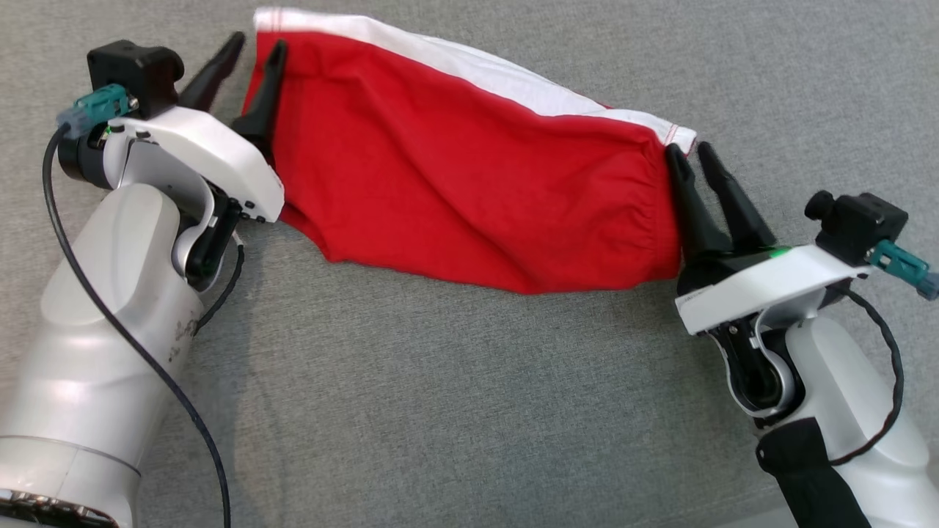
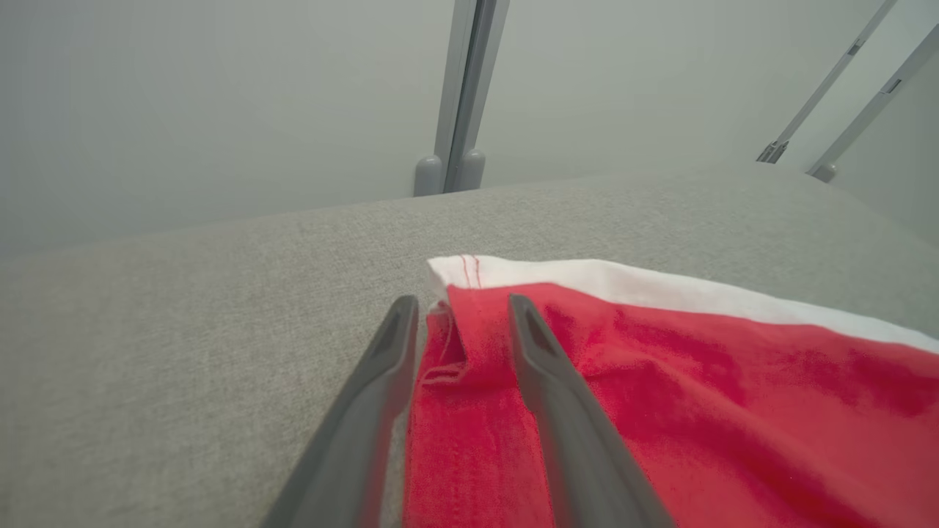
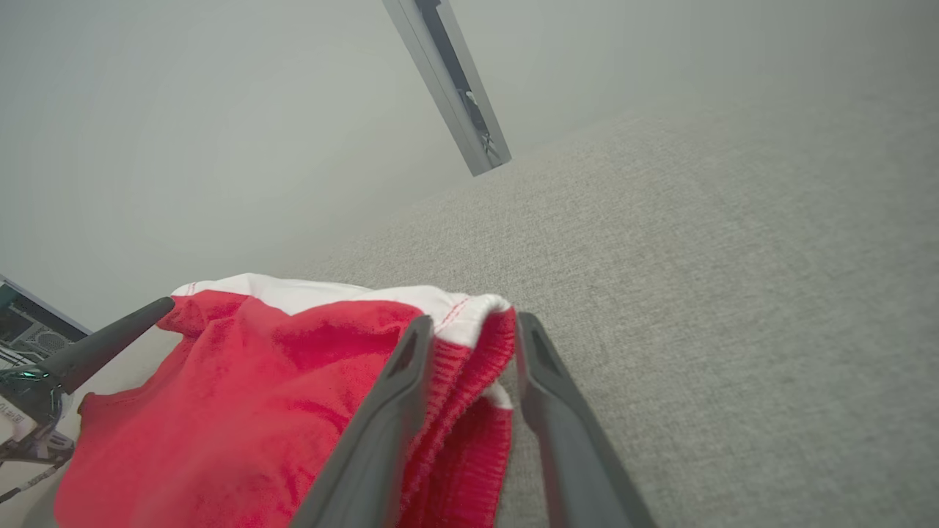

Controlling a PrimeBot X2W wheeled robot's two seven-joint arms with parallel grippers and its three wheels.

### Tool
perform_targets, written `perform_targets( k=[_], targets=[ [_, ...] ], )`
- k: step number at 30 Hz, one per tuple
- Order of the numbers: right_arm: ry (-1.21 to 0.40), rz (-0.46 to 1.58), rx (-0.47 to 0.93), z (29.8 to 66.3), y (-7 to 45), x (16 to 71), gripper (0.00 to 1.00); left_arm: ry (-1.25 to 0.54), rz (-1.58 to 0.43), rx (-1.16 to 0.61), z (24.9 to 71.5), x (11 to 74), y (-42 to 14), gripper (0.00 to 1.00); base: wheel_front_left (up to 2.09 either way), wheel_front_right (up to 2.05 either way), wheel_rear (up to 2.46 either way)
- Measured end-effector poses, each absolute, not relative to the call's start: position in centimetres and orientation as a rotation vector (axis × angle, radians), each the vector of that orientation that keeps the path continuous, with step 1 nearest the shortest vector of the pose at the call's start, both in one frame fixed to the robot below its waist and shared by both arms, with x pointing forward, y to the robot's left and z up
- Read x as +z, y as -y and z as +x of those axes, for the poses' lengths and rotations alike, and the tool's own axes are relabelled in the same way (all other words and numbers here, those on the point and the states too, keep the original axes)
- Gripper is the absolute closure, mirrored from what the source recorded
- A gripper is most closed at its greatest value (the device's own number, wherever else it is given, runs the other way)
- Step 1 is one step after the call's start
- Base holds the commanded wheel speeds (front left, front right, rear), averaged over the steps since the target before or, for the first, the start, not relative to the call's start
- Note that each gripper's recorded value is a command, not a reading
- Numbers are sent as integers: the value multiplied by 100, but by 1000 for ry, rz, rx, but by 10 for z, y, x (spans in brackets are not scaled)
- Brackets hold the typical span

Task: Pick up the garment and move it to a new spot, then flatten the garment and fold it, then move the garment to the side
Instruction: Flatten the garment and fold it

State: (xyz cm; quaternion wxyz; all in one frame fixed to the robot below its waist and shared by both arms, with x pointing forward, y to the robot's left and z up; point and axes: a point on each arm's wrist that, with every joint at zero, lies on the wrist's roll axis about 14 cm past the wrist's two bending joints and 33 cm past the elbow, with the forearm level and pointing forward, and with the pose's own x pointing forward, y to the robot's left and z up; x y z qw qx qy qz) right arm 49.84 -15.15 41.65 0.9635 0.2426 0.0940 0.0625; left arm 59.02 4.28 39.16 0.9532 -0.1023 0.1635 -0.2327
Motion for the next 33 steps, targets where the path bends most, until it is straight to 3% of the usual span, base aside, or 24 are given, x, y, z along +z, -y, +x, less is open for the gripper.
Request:
perform_targets(
  k=[12,20,33],
  targets=[
    [-19,294,133,481,169,459,0,-70,-205,-325,570,454,-87,0,0,0,0],
    [88,173,117,464,176,495,0,78,-167,-216,524,498,-122,0,0,0,0],
    [51,146,63,419,187,494,0,36,-126,-169,455,495,-137,0,0,0,0]
  ],
)
